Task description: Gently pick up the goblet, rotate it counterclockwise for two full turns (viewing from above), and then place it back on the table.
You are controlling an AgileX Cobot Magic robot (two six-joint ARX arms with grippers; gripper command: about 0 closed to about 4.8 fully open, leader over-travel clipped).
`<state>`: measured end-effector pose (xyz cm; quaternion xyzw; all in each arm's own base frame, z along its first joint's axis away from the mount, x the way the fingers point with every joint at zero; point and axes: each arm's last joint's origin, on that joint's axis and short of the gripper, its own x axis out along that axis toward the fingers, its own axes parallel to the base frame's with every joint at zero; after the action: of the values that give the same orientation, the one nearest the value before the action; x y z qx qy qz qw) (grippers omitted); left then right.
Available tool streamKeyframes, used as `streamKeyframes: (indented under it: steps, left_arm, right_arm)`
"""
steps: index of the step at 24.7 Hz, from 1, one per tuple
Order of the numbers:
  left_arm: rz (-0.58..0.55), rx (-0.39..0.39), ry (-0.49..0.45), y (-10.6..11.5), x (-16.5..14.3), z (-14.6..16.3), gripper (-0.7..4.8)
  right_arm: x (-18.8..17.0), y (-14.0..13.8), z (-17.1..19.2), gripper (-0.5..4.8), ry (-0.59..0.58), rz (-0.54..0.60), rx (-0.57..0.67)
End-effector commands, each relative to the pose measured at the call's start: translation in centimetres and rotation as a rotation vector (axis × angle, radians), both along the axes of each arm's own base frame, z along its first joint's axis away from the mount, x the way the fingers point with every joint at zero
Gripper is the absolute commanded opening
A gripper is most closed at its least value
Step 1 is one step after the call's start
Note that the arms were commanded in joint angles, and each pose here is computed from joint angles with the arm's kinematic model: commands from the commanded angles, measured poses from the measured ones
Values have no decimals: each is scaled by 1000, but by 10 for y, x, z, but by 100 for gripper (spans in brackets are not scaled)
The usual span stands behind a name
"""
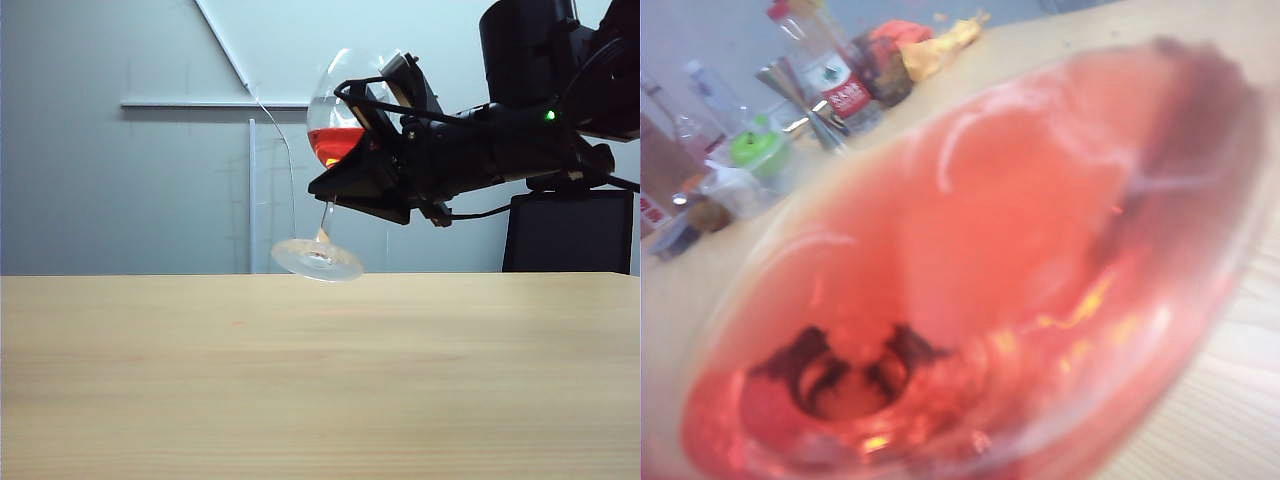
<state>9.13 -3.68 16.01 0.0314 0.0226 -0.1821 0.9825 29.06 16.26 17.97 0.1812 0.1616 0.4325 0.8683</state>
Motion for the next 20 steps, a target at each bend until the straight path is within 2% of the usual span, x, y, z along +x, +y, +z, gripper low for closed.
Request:
streamKeyframes:
  steps: [1, 11, 14, 17, 20]
  left_arm:
    - [-5, -5, -13, 0, 0, 2, -5]
    - [-5, -12, -27, 0, -1, 3, -5]
    - [-5, -12, -28, 0, -1, 3, -5]
    - [-5, -12, -28, 0, -1, 3, -5]
    - [-6, -12, -28, 0, -1, 3, -5]
  right_arm:
    - [-4, 0, 19, -5, -84, -51, -40]
    - [-32, -3, 47, -5, -195, -120, -322]
    - [-41, 7, 49, -5, -291, -123, -429]
    - [-46, 14, 48, -5, -340, -130, -489]
    - [-53, 24, 49, -5, -471, -117, -602]
